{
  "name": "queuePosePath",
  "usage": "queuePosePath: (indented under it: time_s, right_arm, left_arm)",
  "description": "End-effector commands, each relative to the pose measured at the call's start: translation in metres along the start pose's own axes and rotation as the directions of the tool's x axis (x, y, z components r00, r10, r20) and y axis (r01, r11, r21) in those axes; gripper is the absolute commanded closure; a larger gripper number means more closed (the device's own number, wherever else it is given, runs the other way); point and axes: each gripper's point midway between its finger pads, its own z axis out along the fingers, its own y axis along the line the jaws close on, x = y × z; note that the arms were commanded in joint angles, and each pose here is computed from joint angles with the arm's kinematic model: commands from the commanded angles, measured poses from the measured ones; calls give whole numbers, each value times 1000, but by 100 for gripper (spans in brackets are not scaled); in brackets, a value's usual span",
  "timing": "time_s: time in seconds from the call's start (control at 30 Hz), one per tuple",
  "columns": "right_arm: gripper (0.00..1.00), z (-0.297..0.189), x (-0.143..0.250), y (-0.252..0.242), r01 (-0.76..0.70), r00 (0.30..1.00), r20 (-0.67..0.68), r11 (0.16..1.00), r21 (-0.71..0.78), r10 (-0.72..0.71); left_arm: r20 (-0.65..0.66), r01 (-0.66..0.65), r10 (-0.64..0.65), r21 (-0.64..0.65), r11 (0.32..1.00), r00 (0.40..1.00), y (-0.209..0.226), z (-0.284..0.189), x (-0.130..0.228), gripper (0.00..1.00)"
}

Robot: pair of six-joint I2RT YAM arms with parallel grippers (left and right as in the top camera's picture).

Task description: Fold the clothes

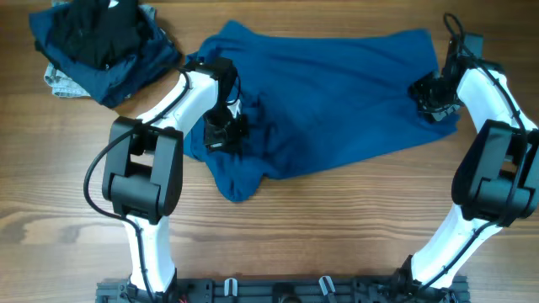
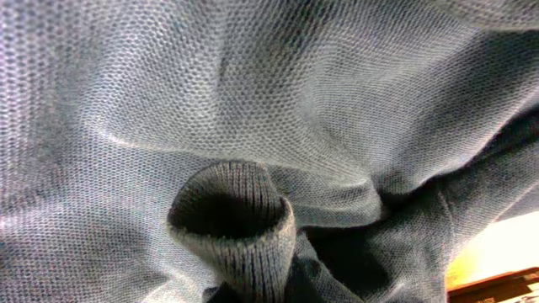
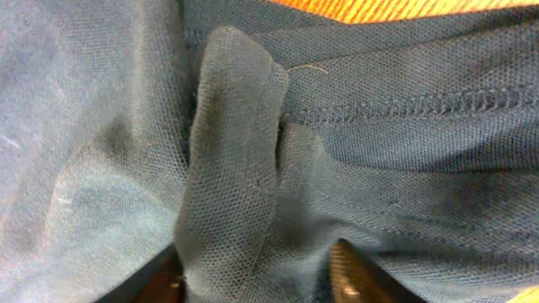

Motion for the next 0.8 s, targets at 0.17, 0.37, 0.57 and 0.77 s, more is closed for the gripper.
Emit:
queuePosePath:
  time_s: [0.17, 0.37, 0.57, 0.77]
  right_arm:
    - [76, -4, -8, -8, -29, 1000, -7, 999, 44, 29]
    - [85, -21, -15, -18, -48, 999, -16, 995, 91, 49]
    - [96, -40, -11, -32, -45, 998, -24, 983, 177, 50]
    - [96, -57, -1, -38, -44, 998, -44, 979, 198, 54]
  left_arm:
    - [46, -10, 11, -12, 1000, 999, 1, -16, 1, 96]
    - [110, -30, 31, -11, 999, 993, -3, -39, 4, 96]
    - [109, -29, 30, -12, 1000, 994, -3, -56, 21, 96]
    - [106, -27, 29, -16, 1000, 994, -3, -67, 33, 96]
